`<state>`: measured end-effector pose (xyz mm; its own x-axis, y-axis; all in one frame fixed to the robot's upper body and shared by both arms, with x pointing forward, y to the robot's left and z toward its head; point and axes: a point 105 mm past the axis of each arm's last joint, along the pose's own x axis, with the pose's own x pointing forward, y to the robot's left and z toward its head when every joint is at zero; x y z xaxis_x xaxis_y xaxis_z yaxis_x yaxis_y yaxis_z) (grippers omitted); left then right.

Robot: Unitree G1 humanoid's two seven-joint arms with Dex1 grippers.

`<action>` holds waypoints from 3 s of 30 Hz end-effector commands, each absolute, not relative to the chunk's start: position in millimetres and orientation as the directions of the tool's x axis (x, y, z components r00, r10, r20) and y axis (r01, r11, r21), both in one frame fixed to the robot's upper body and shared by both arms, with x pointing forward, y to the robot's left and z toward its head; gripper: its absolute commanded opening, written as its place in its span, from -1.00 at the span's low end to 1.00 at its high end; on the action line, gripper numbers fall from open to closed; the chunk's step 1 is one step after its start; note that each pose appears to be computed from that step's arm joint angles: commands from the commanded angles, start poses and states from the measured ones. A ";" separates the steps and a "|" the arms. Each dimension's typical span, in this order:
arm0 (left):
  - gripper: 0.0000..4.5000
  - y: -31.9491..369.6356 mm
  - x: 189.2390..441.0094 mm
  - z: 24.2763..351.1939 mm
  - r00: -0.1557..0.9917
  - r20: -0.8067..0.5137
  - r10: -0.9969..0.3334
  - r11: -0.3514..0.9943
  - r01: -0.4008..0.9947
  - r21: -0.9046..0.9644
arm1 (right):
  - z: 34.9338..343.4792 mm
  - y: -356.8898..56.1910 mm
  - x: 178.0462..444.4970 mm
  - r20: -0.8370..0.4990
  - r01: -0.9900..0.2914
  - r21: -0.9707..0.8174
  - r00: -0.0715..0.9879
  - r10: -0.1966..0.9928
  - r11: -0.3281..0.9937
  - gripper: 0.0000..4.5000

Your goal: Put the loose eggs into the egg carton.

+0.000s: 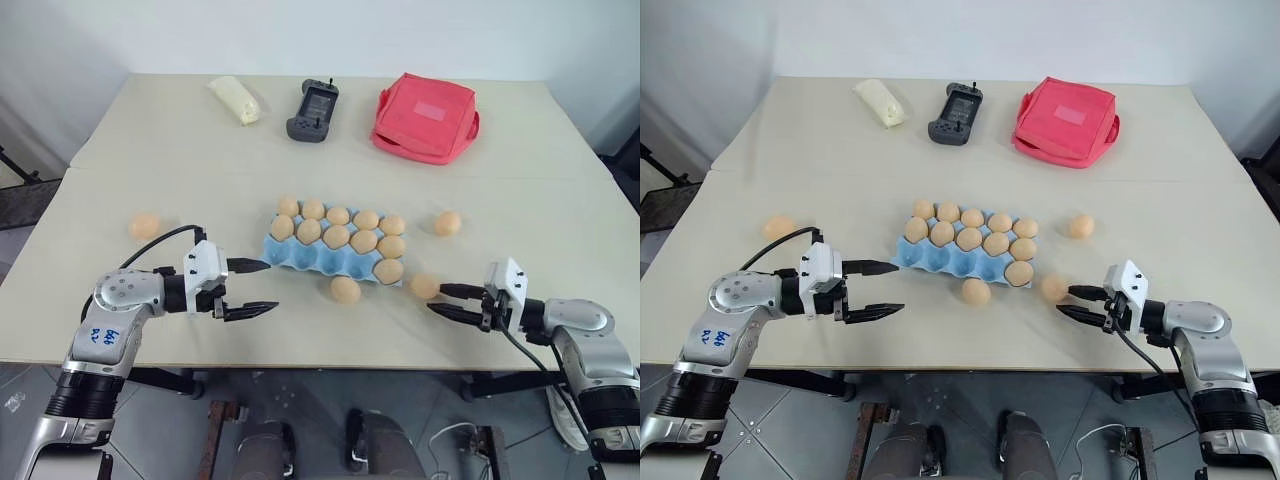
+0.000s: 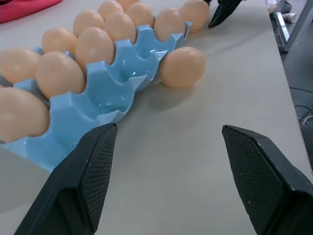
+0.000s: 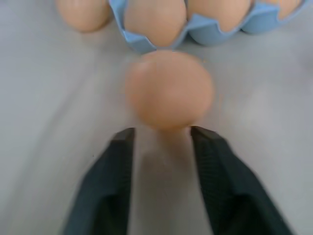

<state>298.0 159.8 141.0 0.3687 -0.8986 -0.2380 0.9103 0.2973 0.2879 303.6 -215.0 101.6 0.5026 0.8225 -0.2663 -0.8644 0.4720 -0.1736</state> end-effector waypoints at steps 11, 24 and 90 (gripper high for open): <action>0.63 161.3 294.2 151.9 0.394 -0.210 -0.895 0.314 0.890 0.331 | 120.5 -224.6 303.6 -0.267 -0.842 -0.145 0.540 0.798 0.520 0.09; 0.63 157.3 294.8 151.6 0.379 -0.205 -0.902 0.303 0.897 0.322 | 115.2 -183.0 306.0 -0.256 -0.885 -0.164 0.465 0.848 0.436 0.98; 0.63 109.3 302.5 156.1 0.436 -0.097 -0.895 0.388 0.866 0.316 | 159.8 -255.6 358.6 -0.008 -0.421 -0.238 0.902 0.432 0.875 0.99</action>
<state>306.9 110.5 145.3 0.4457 -0.8878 -0.1145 0.8734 0.4032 0.2733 350.8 -258.8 151.1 0.8968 0.4418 -0.0246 -0.4352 0.8705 -0.2297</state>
